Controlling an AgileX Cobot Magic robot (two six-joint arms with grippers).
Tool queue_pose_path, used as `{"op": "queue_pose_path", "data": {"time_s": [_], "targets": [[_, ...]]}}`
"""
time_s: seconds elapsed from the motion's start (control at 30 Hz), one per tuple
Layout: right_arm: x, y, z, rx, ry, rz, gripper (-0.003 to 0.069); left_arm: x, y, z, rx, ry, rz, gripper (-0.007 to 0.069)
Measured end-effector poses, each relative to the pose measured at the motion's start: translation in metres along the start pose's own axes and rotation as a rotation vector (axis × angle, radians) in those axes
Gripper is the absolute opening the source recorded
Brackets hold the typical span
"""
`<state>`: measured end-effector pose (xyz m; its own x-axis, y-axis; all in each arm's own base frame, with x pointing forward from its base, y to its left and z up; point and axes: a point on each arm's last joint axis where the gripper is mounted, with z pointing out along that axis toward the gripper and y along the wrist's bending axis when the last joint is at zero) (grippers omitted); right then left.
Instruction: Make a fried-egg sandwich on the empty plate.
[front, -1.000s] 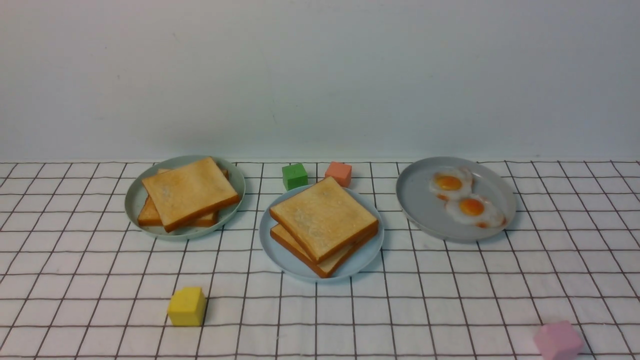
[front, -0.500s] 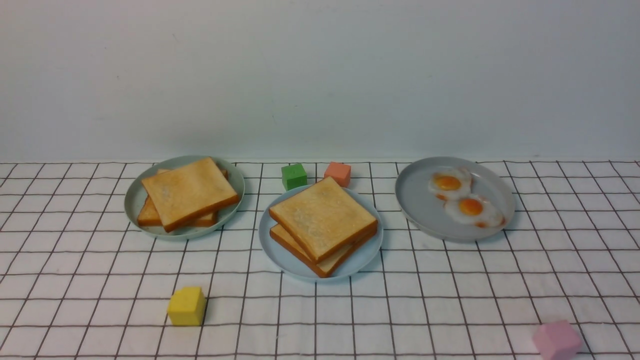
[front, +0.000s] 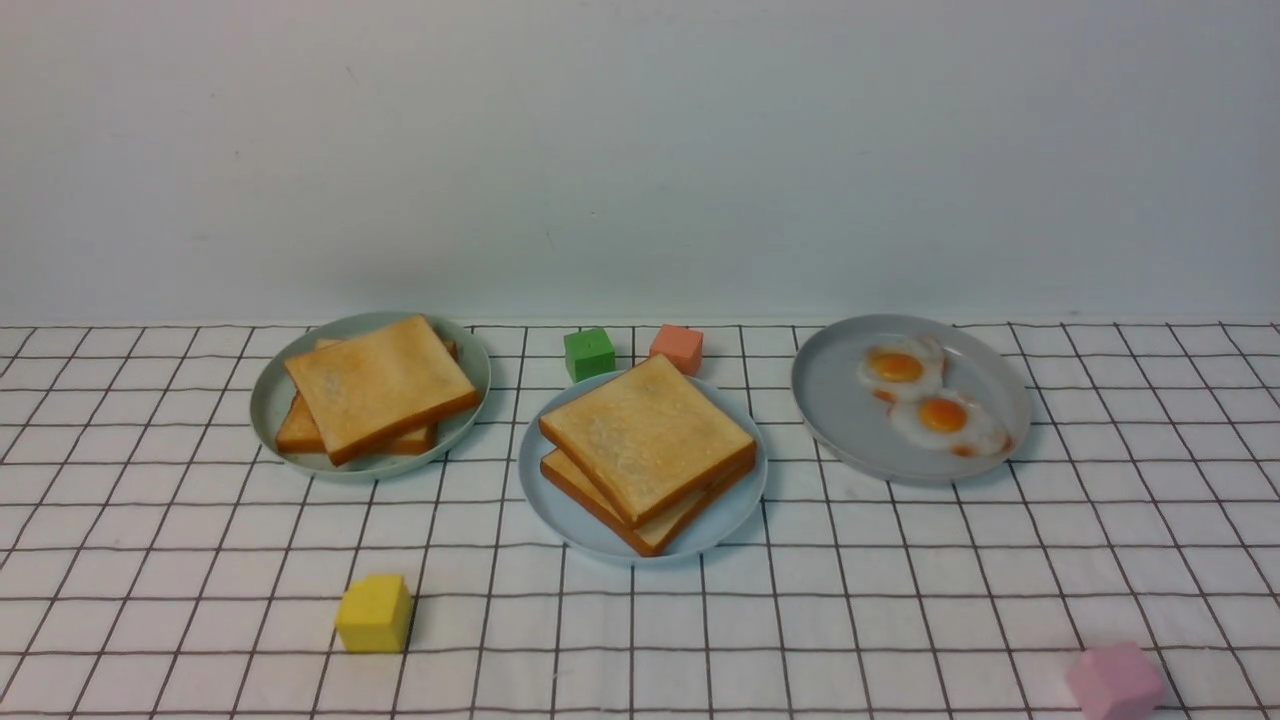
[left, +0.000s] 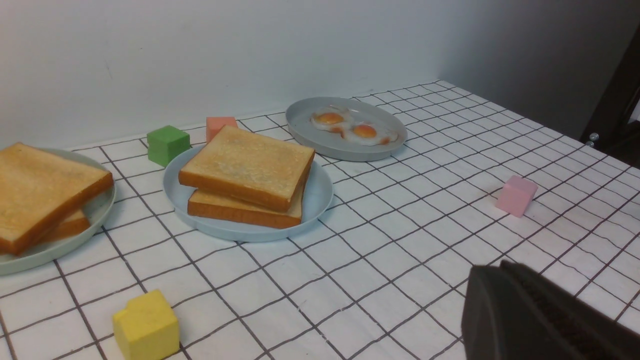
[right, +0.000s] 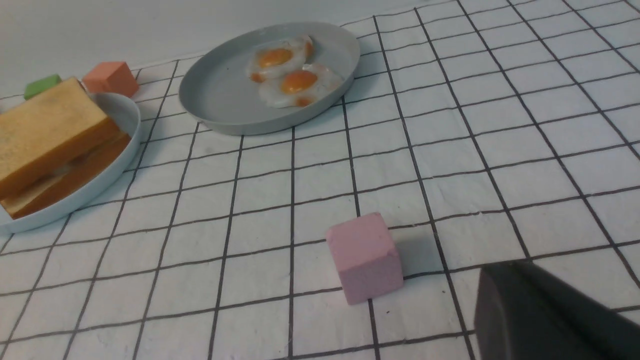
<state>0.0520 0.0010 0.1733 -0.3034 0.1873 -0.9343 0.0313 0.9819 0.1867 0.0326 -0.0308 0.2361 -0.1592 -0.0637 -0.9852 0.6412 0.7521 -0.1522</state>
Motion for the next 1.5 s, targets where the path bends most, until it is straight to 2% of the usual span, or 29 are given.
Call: {"op": "queue_pose_path", "data": {"time_s": [0.97, 1.03, 1.1, 1.13, 1.23, 1.37, 1.4, 1.47, 1.5], "targets": [[0.0, 0.0, 0.0, 0.0, 0.001, 0.001, -0.0003, 0.0, 0.001, 0.0, -0.013, -0.001, 0.0, -0.0001], [0.0, 0.0, 0.0, 0.0, 0.001, 0.001, -0.0003, -0.003, 0.003, 0.0, -0.065, -0.045, -0.003, 0.0], [0.0, 0.0, 0.0, 0.0, 0.001, 0.001, -0.0003, -0.007, 0.009, 0.0, -0.184, -0.115, -0.007, 0.0001], [0.0, 0.0, 0.0, 0.0, 0.001, 0.001, -0.0003, -0.007, 0.009, 0.0, -0.196, -0.12, -0.007, 0.0001], [0.0, 0.0, 0.0, 0.0, 0.001, 0.001, 0.0, -0.009, 0.019, -0.003, -0.417, -0.166, -0.014, -0.0008], [0.0, 0.0, 0.0, 0.0, 0.001, 0.001, 0.0003, 0.01, 0.03, -0.003, -0.605, -0.077, -0.063, -0.0013], [0.0, 0.0, 0.0, 0.0, 0.001, 0.001, 0.0003, 0.01, 0.031, -0.003, -0.611, -0.075, -0.065, -0.0013], [0.0, 0.0, 0.0, 0.0, 0.001, 0.001, 0.0003, 0.046, 0.04, 0.001, -0.676, 0.046, -0.169, -0.0013], [0.0, 0.0, 0.0, 0.0, 0.001, 0.001, 0.0003, 0.047, 0.04, 0.001, -0.676, 0.052, -0.172, -0.0013]]}}
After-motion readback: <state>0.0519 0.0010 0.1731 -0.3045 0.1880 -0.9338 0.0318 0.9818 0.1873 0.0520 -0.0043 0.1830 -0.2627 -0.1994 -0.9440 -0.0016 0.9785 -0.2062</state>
